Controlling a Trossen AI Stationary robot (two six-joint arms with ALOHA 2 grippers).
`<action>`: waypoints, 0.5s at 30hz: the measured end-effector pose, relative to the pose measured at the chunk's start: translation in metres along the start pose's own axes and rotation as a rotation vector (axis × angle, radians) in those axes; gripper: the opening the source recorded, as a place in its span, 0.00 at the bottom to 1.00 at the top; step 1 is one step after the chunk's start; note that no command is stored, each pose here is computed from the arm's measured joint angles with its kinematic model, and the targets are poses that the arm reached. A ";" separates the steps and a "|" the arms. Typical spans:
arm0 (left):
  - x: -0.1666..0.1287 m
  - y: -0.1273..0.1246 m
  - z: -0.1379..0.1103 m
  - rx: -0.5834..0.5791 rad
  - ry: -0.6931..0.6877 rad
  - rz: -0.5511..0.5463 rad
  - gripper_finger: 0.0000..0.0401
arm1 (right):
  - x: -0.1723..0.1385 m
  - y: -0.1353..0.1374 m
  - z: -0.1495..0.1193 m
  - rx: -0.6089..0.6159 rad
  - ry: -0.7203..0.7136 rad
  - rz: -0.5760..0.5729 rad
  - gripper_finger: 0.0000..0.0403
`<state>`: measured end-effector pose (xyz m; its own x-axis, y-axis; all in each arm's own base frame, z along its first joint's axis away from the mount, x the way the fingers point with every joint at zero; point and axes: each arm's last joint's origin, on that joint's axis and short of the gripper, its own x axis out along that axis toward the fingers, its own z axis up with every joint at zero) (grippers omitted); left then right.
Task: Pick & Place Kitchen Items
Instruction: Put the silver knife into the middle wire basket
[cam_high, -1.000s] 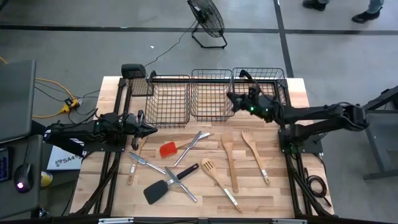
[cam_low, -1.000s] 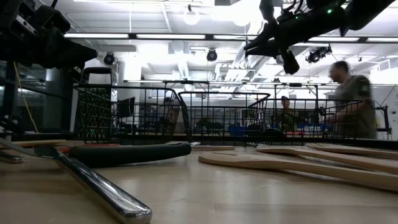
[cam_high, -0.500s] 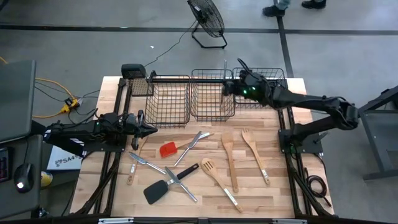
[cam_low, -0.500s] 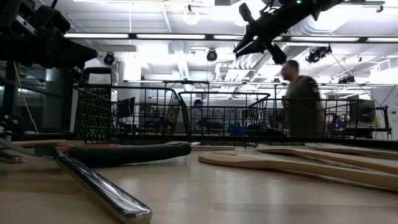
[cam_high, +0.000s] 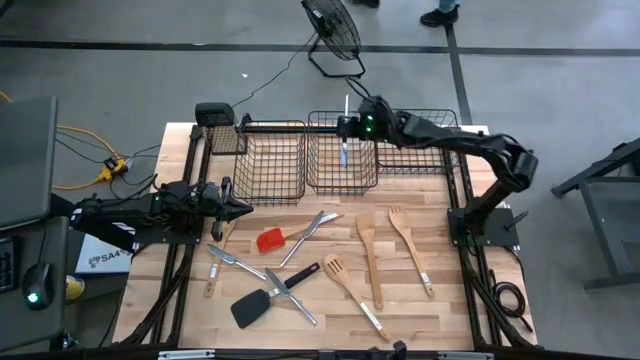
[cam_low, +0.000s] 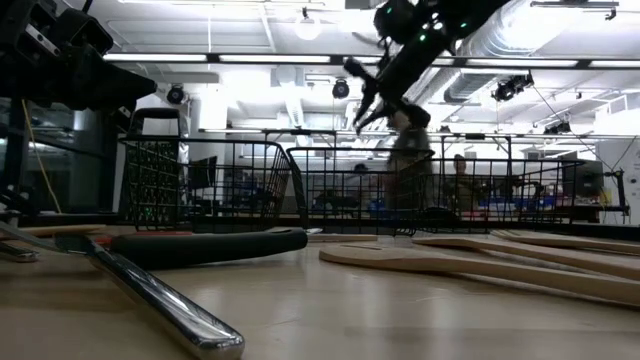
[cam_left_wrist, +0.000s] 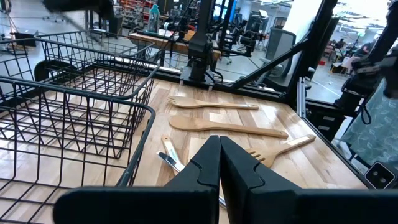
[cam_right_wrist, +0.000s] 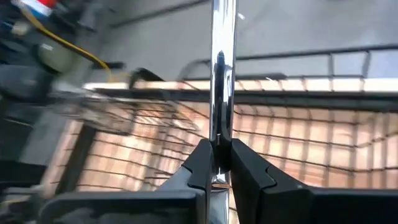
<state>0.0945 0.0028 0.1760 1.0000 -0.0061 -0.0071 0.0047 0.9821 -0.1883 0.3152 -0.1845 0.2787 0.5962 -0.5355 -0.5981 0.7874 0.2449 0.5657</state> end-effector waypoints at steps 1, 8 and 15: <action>0.000 0.000 0.000 0.000 0.000 0.000 0.00 | 0.006 -0.003 0.000 -0.001 0.019 -0.028 0.07; 0.000 0.000 0.000 0.000 0.000 0.000 0.00 | 0.036 -0.018 -0.002 -0.022 0.100 -0.098 0.07; 0.000 0.000 0.000 0.000 0.000 0.001 0.00 | 0.057 -0.027 -0.011 -0.093 0.159 -0.120 0.07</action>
<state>0.0945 0.0028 0.1760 1.0000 -0.0055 -0.0070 0.0041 0.9821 -0.1882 0.3301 -0.2128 0.2229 0.5086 -0.4333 -0.7440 0.8610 0.2645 0.4344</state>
